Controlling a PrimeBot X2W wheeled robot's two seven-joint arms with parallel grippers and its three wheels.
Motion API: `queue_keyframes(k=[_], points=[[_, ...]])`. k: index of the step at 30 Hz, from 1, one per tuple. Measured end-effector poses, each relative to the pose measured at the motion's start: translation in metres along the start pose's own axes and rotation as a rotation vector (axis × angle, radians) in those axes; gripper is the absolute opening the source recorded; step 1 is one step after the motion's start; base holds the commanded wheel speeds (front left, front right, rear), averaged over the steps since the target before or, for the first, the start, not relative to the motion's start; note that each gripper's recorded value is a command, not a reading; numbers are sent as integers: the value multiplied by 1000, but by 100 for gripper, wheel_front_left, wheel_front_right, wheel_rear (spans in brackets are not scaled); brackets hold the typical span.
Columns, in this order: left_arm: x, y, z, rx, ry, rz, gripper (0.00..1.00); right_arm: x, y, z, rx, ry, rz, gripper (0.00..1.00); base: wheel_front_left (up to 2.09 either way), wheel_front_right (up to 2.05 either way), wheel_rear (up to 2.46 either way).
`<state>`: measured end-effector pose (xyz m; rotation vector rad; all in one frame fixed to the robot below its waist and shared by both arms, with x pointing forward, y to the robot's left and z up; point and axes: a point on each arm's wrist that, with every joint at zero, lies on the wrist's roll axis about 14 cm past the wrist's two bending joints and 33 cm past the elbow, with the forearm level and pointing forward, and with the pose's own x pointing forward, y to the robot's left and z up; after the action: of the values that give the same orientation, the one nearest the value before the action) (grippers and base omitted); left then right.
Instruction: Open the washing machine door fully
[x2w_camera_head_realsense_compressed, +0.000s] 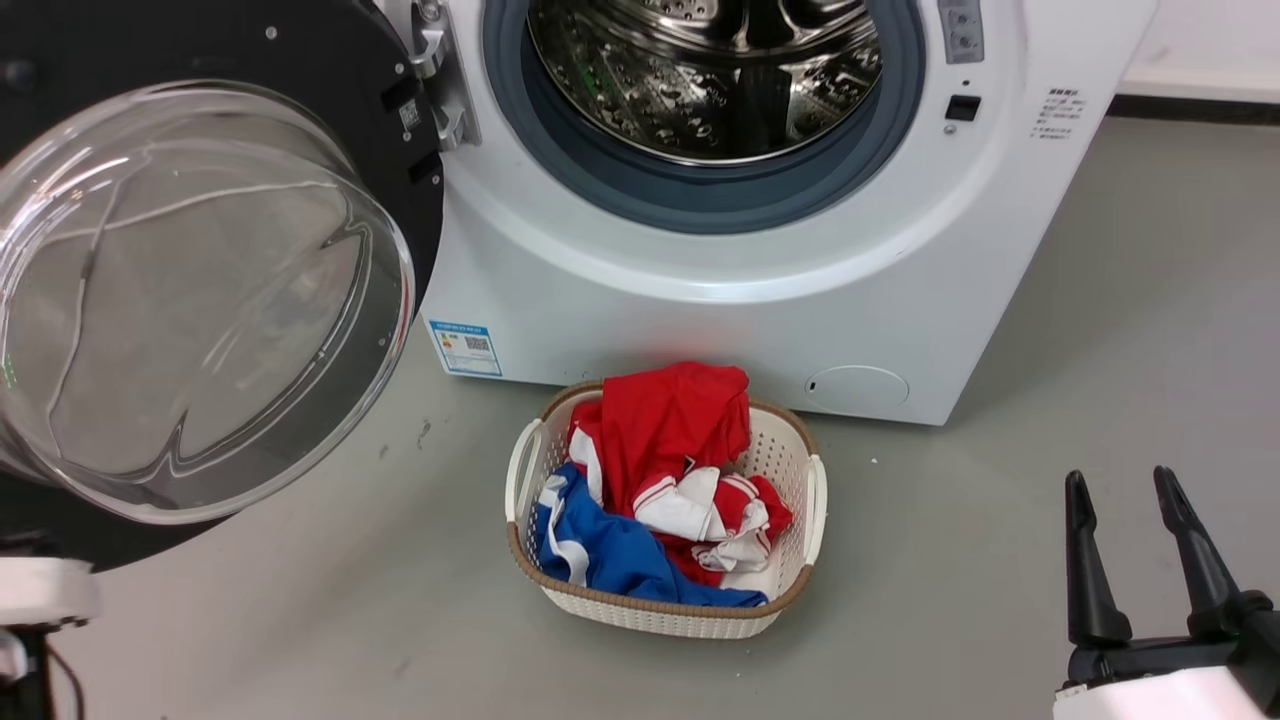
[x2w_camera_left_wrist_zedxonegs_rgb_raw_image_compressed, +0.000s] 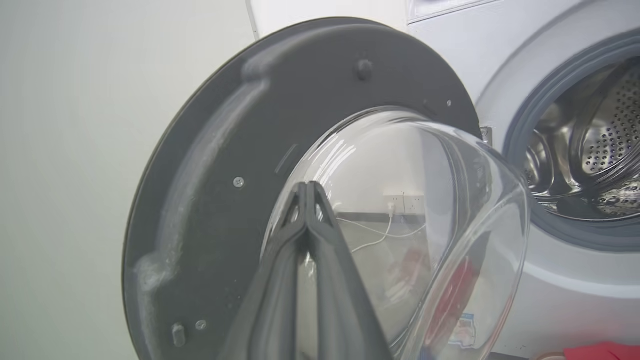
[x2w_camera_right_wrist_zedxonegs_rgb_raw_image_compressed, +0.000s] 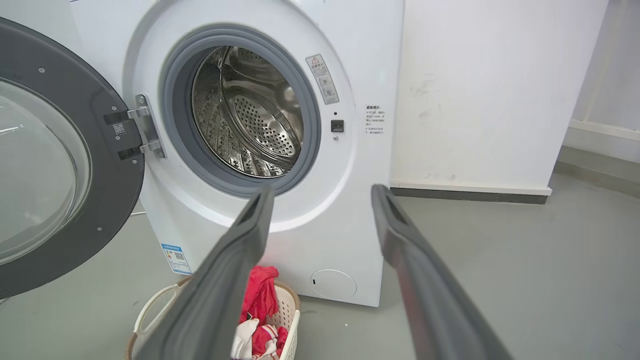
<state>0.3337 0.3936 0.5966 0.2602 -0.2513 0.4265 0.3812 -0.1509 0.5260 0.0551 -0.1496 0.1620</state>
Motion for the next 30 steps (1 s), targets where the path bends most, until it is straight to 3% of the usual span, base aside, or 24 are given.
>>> queue_keyframes(k=[1,2,3,4,17,30], points=[[0,-6,7,-6,-24,-13,0,-1,0,2,-1,-4,-1,100,0,0,0],[-1,-13,14,-12,-44,-30,35,-3,0,3,-1,-8,-2,100,0,0,0],[-3,-20,19,-18,-61,-45,78,-5,0,5,0,-10,-4,100,0,0,0],[-4,-27,25,-34,-81,-55,100,-7,-1,5,-2,-11,-7,100,0,0,0],[-32,-126,40,-186,-100,-250,100,-26,-19,25,-17,-59,-68,100,0,0,0],[-65,-175,8,-251,36,-349,100,-43,-19,28,-17,-60,-81,100,0,0,0]])
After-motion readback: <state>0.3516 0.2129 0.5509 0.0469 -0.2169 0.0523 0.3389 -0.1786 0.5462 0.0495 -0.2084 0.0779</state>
